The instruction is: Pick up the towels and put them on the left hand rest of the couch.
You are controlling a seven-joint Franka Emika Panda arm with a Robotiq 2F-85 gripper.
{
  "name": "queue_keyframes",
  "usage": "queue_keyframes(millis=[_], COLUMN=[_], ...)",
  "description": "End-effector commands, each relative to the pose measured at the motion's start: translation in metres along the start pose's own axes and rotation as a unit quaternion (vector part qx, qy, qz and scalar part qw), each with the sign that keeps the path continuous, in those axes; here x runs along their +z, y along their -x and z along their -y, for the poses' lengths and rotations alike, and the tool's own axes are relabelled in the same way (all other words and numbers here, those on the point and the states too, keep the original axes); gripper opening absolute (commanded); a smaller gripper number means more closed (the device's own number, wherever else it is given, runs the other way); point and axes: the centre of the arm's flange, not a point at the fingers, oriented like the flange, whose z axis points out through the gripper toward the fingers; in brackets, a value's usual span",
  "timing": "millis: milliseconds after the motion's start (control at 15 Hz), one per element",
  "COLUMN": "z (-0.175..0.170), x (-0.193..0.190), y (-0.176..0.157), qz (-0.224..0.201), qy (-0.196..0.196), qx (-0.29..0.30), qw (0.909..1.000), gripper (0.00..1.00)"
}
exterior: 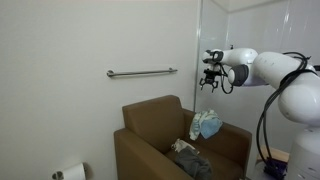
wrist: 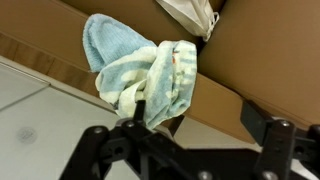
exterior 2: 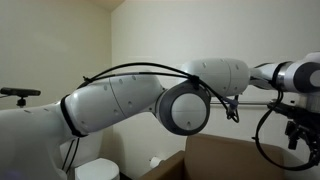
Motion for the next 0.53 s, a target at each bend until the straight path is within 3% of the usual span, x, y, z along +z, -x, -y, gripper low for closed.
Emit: queue_keyframes(millis=[0,200,467], z=[-0.008,-0.02,-0.036], x=[-0.007,-0.008,0.016], y=[0.028,0.051,0.076], qz=[0.012,0.02,0.05], qy=[0.004,0.014,0.083], qx=[-0.056,-0.129,-0.198], qw=[0.9984,0.9913,0.9754], gripper=[1.0,1.0,1.0])
